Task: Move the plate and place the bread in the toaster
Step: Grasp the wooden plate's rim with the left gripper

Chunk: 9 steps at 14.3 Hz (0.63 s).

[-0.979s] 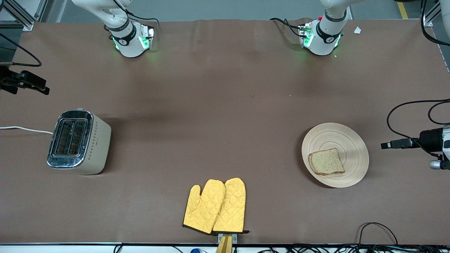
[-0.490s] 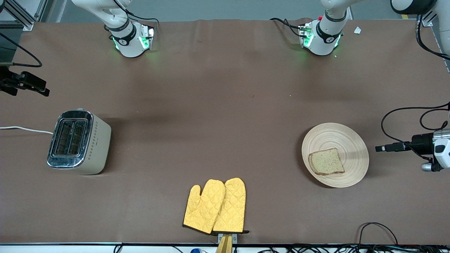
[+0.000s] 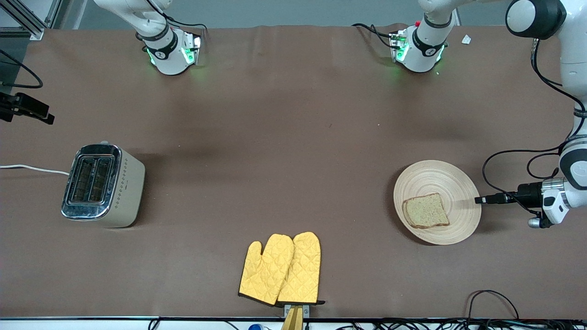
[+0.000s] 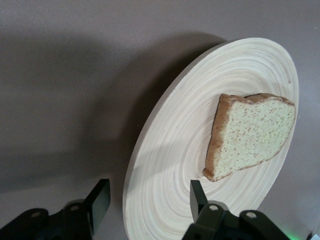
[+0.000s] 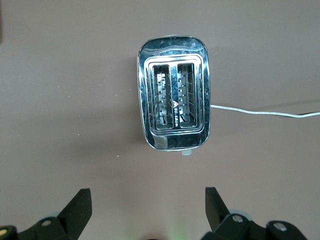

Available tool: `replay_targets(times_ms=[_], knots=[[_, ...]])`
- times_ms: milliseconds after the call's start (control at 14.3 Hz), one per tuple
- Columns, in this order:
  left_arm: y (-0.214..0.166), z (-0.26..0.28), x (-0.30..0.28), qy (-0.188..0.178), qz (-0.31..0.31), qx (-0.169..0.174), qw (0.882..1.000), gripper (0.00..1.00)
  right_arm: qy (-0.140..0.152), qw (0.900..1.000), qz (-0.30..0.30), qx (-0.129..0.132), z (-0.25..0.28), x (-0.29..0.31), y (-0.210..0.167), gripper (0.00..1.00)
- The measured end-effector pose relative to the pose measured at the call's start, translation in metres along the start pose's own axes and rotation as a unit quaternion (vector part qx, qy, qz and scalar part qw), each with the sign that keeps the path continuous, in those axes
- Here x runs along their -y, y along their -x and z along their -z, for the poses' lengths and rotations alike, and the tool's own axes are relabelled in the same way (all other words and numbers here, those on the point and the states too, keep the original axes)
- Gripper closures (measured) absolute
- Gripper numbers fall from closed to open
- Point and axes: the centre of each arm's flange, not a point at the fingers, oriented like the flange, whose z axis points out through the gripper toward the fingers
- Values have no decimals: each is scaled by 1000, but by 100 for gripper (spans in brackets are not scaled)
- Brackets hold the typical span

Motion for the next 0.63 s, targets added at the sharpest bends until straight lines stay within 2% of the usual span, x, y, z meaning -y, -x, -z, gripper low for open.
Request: replay_targets(times_ms=[70,280,350,490,630], knots=[[-1,-5,3,4,-4,-3,1000,31,0,1000,0,-1,0,0,0,0],[-4,-16,9,18,-10,-10,1000,32,0,1000,0,-2,1,0,0,0],[-4,-17,9,21,-10,-11,1000,40,0,1000,0,-4,1,0,-1,0],[-5,-17,8,22,-21,-13,999,44,0,1000,0,-8,2,0,-1,0],[-5,-16,8,22,-30,-15,999,67,0,1000,-1,-9,2,-1,-2,0]])
